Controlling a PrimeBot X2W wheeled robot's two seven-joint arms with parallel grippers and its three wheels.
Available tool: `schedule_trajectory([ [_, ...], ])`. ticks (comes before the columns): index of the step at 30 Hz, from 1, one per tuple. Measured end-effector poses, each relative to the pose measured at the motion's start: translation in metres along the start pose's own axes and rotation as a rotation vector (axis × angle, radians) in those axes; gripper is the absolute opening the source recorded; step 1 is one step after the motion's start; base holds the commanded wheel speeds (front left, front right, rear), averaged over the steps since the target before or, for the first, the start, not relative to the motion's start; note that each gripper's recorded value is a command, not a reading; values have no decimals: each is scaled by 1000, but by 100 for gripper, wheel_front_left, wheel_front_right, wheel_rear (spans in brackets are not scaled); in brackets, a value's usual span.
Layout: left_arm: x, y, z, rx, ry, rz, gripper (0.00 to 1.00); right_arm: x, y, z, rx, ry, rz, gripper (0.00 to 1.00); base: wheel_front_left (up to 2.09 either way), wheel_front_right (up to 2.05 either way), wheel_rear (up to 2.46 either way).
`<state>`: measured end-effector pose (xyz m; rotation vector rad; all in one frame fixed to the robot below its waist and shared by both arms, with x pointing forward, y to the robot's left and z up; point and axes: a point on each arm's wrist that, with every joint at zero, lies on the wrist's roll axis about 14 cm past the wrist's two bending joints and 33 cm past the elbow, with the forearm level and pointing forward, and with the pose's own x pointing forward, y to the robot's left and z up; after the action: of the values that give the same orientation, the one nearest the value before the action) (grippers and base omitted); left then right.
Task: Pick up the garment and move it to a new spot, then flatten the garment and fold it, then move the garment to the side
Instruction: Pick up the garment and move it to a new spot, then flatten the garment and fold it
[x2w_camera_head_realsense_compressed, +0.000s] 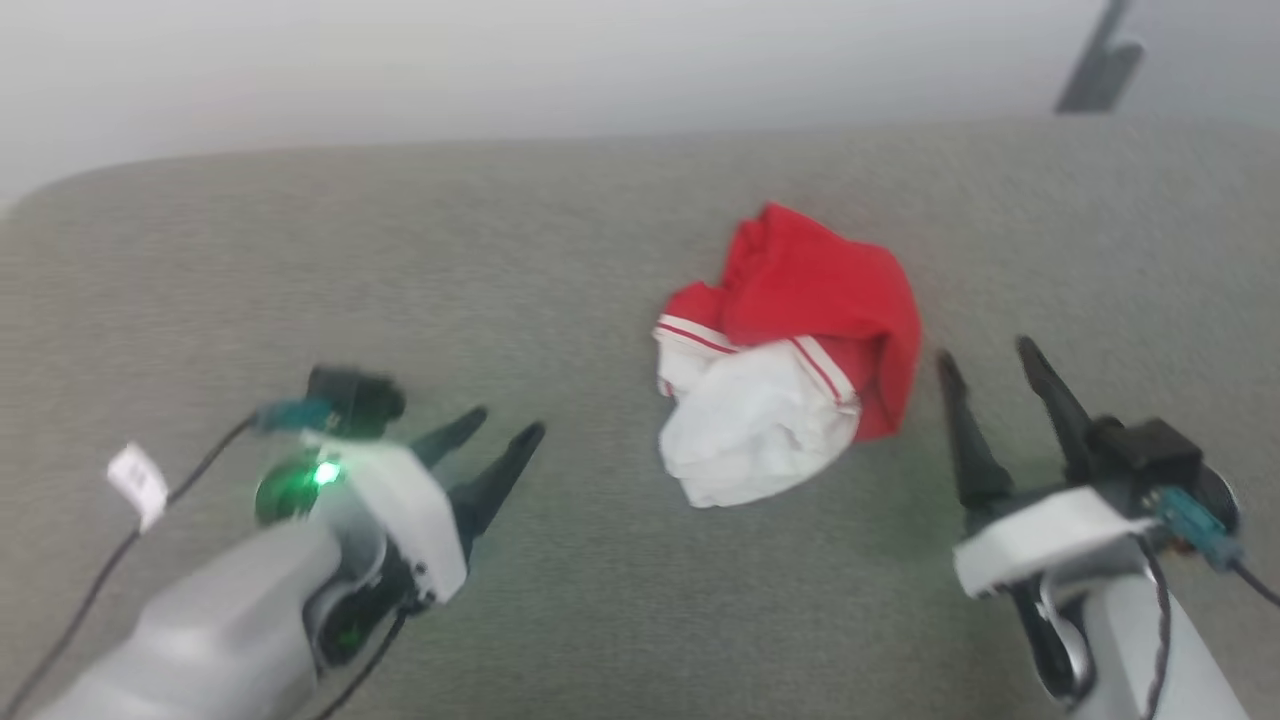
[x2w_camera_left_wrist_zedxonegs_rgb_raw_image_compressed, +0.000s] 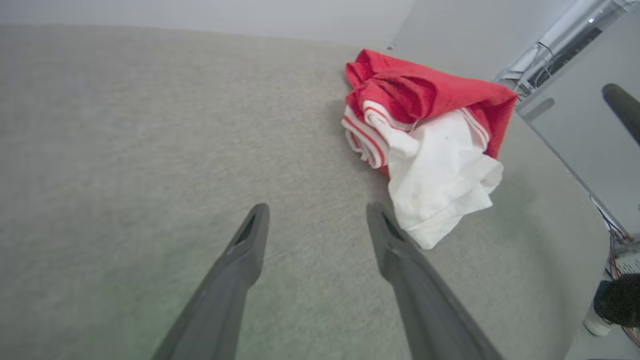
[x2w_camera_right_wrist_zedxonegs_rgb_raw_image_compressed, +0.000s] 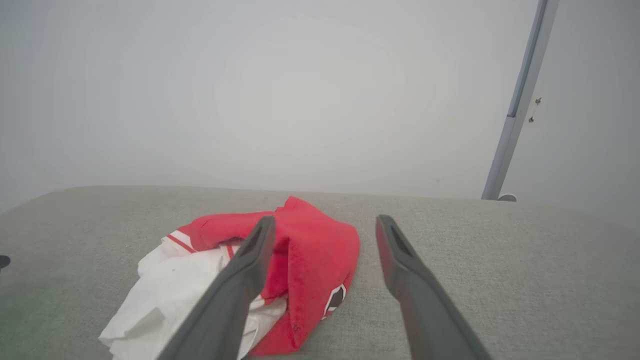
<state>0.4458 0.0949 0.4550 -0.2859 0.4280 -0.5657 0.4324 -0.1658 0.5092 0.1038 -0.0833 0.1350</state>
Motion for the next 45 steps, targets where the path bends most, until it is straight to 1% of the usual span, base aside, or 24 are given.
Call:
schedule_trajectory([
  [6,-53,42,-2,-111,-119,187,100,-13,-1,-4,-18,21,6,100,0,0,0],
  [8,-71,55,8,-156,-197,244,100,-16,0,-3,-20,20,10,100,0,0,0],
  [10,-92,70,19,-179,-273,304,100,-20,-2,-2,-23,18,6,100,0,0,0],
  [12,-112,81,15,-176,-307,355,100,-24,-2,0,-26,15,4,100,0,0,0],
  [15,-136,88,7,-152,-338,404,100,-29,-3,3,-32,8,3,100,0,0,0],
  [20,-160,92,15,-23,-397,473,100,-36,-13,10,-45,-6,-21,100,0,0,0],
  [22,-164,85,21,40,-423,480,100,-38,-17,13,-48,-15,-31,100,0,0,0],
  [25,-175,75,28,162,-470,529,100,-41,-21,20,-51,-34,-44,100,0,0,0],
  [27,-177,68,28,182,-493,536,100,-39,-20,26,-50,-55,-41,100,0,0,0],
  [29,-181,63,31,230,-508,545,100,-36,-17,34,-47,-79,-33,100,0,0,0],
  [32,-186,59,36,245,-540,560,100,-35,-14,37,-41,-90,-26,100,0,0,0],
  [37,-185,59,22,238,-517,573,100,-34,-11,28,-40,-60,-17,100,0,0,0],
  [45,-183,59,19,235,-518,578,100,-33,-6,24,-49,-45,2,100,0,0,0],
])
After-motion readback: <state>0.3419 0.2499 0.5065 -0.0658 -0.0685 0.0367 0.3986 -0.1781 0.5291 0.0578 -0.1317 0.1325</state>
